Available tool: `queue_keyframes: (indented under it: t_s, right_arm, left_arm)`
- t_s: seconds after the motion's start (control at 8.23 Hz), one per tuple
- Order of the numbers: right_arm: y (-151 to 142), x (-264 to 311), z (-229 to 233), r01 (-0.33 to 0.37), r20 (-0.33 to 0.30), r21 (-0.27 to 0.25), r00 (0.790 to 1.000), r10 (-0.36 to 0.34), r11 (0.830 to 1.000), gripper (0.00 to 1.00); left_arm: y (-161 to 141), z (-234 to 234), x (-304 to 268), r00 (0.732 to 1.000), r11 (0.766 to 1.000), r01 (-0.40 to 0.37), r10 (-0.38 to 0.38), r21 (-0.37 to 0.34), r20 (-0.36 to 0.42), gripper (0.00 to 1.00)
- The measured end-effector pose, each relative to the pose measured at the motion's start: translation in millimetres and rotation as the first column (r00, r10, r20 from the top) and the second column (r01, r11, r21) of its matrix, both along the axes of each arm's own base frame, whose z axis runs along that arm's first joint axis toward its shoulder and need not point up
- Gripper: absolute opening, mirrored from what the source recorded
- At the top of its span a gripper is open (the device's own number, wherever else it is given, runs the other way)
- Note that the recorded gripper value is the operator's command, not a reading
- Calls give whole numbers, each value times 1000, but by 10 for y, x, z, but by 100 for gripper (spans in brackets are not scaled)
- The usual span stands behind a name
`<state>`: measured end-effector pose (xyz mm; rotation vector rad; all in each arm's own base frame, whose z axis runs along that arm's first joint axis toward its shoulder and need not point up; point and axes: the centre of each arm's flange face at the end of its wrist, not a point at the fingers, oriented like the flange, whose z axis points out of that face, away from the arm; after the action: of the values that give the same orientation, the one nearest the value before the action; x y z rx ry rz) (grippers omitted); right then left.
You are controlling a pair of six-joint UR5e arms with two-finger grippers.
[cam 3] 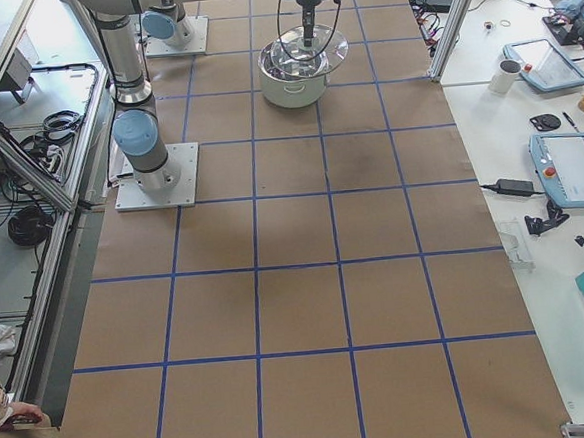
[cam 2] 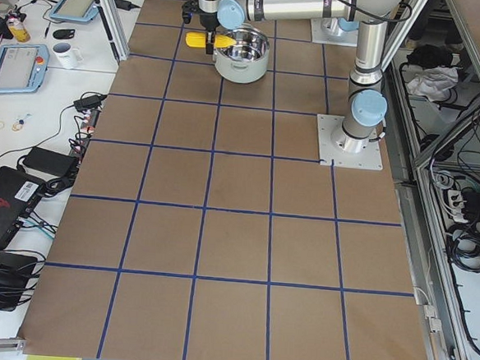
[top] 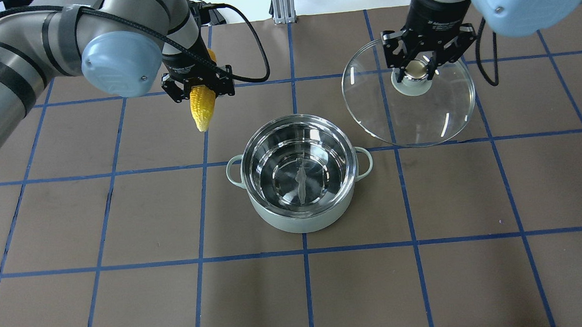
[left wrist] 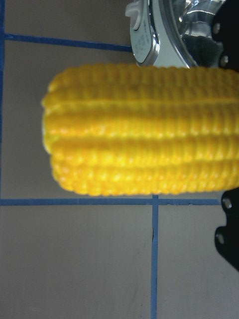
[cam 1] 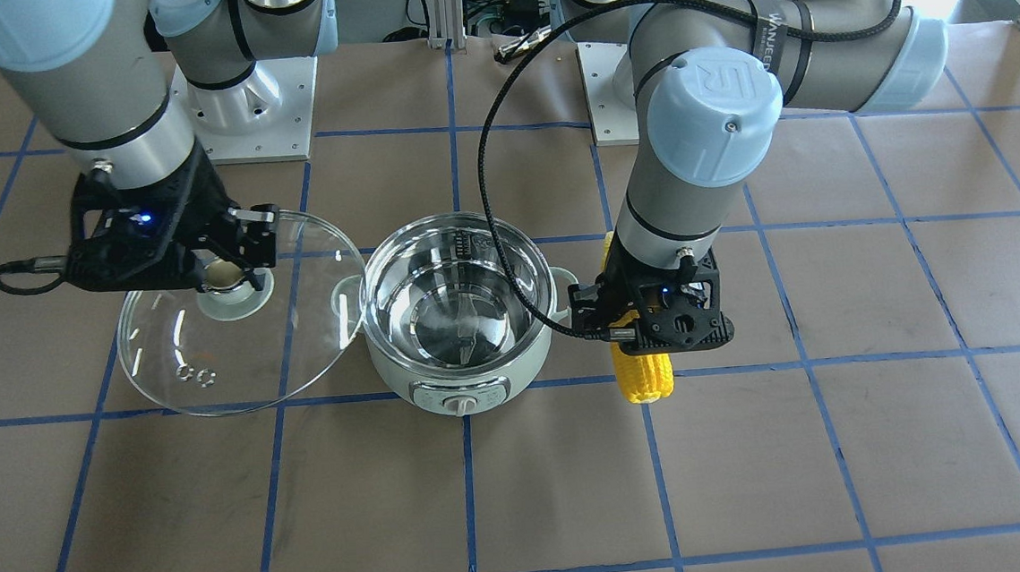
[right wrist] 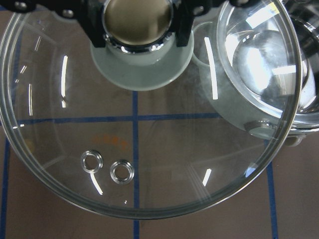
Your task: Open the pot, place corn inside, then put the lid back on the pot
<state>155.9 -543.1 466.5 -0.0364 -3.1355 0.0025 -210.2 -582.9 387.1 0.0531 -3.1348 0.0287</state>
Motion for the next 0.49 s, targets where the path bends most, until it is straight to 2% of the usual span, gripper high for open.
queue_keyframes:
  t_s: [0.24,0.49]
  right_arm:
    - [-85,-422,13,-26,-3,3,1000,26,1000,38]
    - [-96,-512,10,-30,-3,6,1000,30,1000,38]
  left_arm:
    - [214,45,-467,1000,1000,-11,11,-9,-6,0]
    - [406,1,-892,1000,1000,1,-1,-5,-13,0]
